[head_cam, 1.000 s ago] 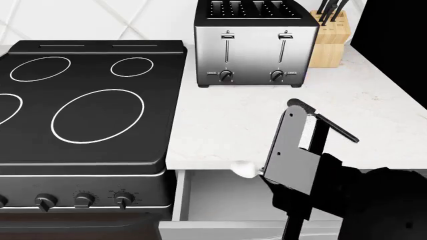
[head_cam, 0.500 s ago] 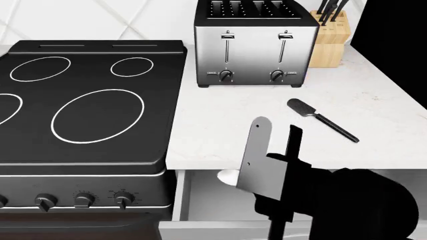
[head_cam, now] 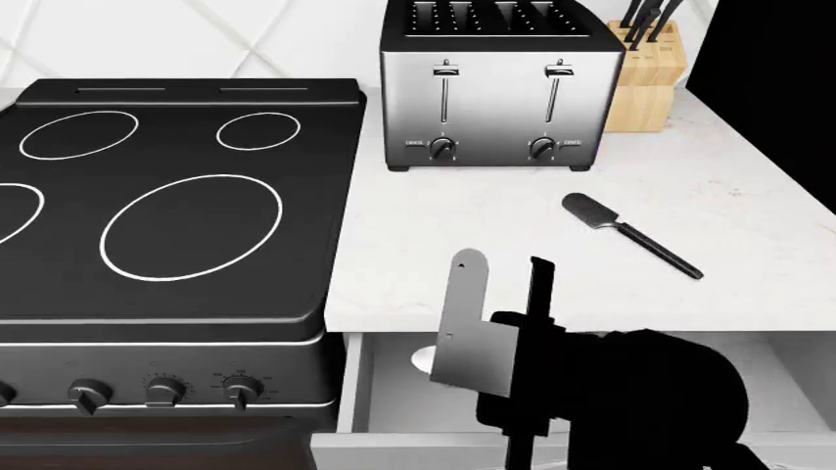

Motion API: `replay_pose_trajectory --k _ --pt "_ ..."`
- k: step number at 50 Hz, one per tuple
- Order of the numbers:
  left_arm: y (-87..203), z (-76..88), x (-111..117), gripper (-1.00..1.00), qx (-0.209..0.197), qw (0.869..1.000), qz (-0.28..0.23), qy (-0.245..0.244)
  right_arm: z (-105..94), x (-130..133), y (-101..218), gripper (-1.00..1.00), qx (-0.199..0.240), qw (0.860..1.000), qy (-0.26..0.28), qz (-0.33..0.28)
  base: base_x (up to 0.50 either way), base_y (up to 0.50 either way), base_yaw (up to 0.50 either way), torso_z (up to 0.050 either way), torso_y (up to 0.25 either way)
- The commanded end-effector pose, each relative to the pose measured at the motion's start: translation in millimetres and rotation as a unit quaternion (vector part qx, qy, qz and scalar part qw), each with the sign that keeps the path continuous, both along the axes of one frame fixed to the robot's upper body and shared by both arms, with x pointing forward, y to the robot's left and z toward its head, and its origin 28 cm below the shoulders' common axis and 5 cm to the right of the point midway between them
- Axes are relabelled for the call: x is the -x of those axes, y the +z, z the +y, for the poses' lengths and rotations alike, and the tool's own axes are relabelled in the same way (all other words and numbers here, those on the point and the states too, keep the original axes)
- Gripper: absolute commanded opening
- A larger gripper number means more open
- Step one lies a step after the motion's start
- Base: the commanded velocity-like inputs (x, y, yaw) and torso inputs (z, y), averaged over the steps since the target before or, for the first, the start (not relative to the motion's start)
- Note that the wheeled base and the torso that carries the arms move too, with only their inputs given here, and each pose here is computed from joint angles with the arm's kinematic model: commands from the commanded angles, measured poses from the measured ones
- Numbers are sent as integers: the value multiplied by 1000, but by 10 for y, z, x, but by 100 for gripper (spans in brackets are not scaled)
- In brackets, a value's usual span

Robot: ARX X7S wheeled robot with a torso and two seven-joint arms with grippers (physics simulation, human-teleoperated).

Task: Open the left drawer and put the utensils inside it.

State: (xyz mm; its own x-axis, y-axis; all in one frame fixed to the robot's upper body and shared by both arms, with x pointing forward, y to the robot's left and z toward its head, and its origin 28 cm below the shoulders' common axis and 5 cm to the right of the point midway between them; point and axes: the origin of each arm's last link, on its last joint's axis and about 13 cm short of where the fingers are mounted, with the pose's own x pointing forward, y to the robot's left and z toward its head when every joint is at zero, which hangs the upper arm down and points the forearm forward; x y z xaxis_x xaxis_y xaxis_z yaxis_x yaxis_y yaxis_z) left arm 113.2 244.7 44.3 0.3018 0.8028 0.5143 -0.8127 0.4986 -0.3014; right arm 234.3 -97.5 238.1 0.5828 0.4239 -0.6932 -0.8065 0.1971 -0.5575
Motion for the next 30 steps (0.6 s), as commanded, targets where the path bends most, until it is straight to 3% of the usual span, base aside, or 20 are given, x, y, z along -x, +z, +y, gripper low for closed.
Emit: replay_pose_trajectory --k 1,30 --pt "-1 0 3 100 0 1000 0 -1 67 -45 -62 -100 13 1000 10 4 0 0 0 0 0" --pt "-14 4 -6 100 3 1000 0 -1 104 -174 -365 -100 54 998 -2 40 0 0 0 0 0"
